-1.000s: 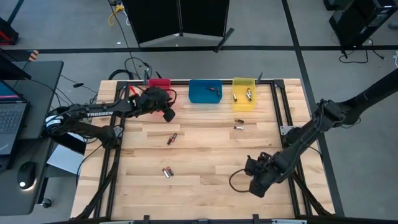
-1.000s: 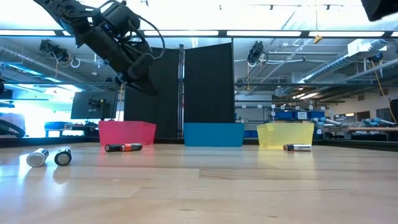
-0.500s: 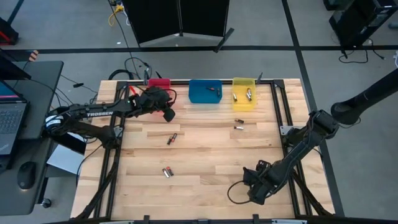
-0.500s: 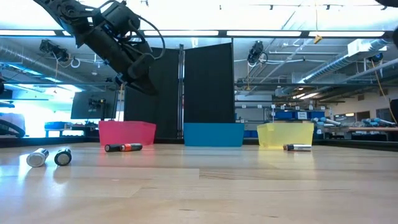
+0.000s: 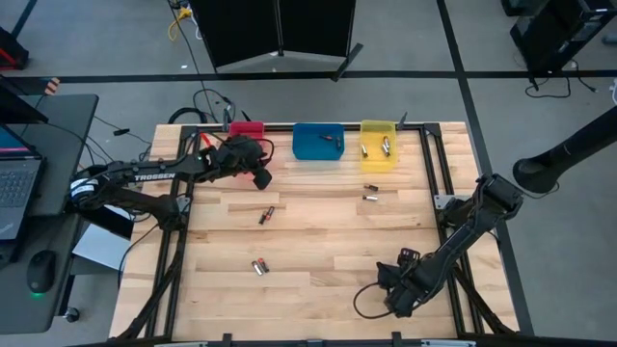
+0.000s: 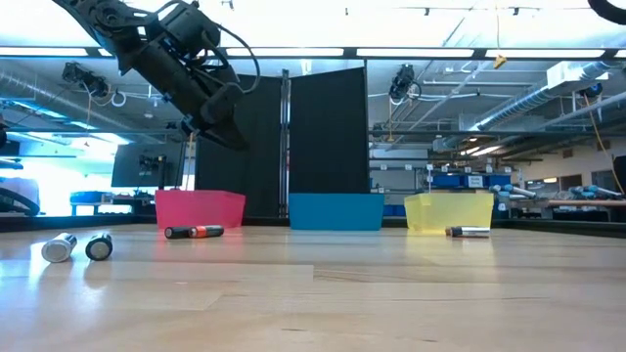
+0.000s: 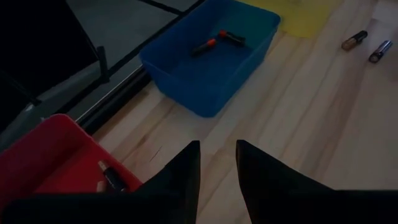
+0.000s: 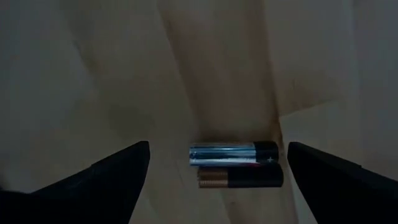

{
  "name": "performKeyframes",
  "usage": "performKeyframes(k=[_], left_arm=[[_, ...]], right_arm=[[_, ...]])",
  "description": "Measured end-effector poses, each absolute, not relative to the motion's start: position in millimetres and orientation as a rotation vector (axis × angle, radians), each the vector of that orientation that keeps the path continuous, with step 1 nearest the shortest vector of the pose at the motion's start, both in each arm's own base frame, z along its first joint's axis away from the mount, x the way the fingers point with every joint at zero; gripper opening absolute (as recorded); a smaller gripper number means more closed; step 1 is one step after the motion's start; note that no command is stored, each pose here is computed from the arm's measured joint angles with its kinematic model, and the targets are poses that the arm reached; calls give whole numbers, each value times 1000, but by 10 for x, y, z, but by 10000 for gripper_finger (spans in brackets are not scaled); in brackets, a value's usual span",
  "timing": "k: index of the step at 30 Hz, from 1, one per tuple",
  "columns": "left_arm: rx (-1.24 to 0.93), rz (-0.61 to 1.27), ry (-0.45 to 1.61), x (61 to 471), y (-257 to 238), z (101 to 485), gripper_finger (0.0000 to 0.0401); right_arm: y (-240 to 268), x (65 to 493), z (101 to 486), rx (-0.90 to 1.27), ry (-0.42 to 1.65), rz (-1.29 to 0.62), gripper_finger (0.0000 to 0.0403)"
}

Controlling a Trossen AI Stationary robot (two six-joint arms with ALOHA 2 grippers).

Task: Sort batteries
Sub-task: Put the silver battery into the yellow bin

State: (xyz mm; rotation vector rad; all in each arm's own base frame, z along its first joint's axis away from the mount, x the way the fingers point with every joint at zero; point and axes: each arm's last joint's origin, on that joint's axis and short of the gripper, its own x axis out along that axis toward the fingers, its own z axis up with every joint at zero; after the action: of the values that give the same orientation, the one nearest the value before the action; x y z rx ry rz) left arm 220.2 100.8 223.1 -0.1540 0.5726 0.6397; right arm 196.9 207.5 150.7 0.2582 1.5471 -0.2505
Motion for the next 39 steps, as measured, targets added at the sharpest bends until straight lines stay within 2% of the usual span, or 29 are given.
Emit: performKeyframes(k=[7, 13, 17, 24, 33, 39], left_arm=[[-154, 640, 573, 2202, 1008, 2230, 111], [-155, 640, 582, 2198, 1006, 2223, 111], [-155, 640, 582, 2198, 1006, 2223, 111], [-155, 640, 582, 2198, 1006, 2223, 111], [-157, 640, 581, 2198, 1006, 2223, 111], [-157, 640, 580, 2199, 1006, 2224, 111]], right_arm=[[2032, 1919, 1411, 238, 1566, -259, 387], [2025, 1897, 1378, 247, 1570, -241, 360], [2026, 1899, 1373, 243, 1565, -239, 323], [2002, 1907, 1370, 216, 1570, -231, 231], [1880, 2010, 1384, 198, 1563, -226, 231], [1637, 2173, 1457, 137, 1436, -313, 231]])
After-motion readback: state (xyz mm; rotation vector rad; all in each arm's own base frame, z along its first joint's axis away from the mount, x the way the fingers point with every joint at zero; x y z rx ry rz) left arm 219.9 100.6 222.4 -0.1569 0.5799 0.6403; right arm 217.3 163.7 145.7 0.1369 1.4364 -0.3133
